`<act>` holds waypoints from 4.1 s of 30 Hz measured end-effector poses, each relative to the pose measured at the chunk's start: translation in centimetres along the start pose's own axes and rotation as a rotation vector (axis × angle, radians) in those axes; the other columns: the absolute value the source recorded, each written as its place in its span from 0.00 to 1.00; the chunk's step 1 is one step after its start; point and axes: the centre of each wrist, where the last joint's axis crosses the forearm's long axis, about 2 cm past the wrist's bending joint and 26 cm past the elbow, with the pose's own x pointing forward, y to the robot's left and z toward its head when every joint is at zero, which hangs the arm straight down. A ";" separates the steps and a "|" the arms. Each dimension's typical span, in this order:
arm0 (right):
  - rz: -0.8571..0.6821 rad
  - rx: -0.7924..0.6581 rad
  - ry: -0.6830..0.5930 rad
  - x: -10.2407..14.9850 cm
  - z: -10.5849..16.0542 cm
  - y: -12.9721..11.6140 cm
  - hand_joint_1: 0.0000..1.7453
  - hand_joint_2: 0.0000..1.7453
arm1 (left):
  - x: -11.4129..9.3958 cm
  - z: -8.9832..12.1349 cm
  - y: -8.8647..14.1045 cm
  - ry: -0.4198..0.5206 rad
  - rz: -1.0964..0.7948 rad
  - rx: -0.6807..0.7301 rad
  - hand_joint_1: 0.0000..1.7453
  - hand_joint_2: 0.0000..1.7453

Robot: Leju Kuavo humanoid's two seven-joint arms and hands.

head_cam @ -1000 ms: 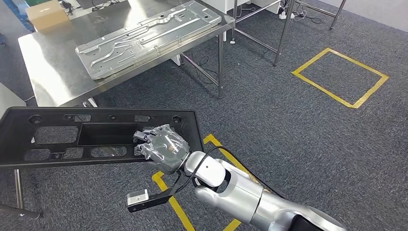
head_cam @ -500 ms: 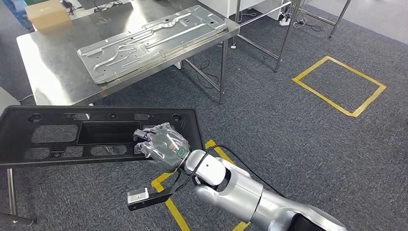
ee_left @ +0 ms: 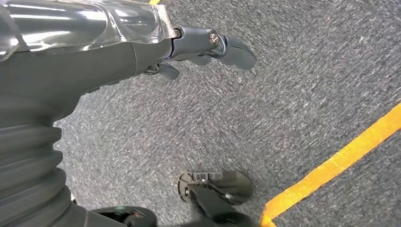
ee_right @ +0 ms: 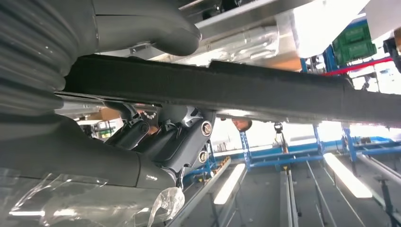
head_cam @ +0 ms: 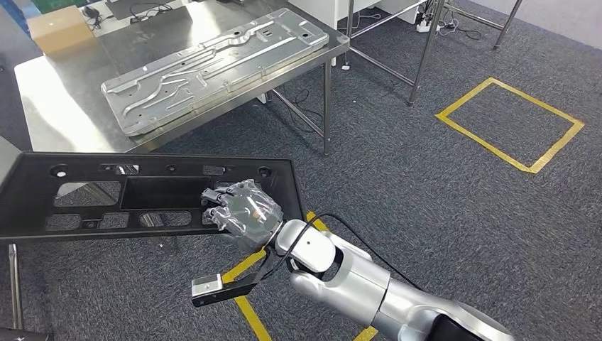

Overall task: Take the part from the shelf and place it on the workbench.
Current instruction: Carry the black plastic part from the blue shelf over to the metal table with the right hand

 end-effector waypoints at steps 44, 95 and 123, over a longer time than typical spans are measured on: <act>-0.001 -0.012 -0.002 -0.1 0.2 0.4 1.00 1.00 | -0.1 0.0 0.0 -0.001 -0.007 0.014 0.00 1.00; 0.014 -0.007 0.005 0.2 0.0 0.4 1.00 1.00 | 0.1 0.1 -0.1 -0.042 -0.052 0.004 0.00 1.00; 0.028 -0.004 0.030 0.1 -0.1 0.3 1.00 1.00 | 0.2 0.1 -0.1 -0.045 -0.071 0.003 0.00 1.00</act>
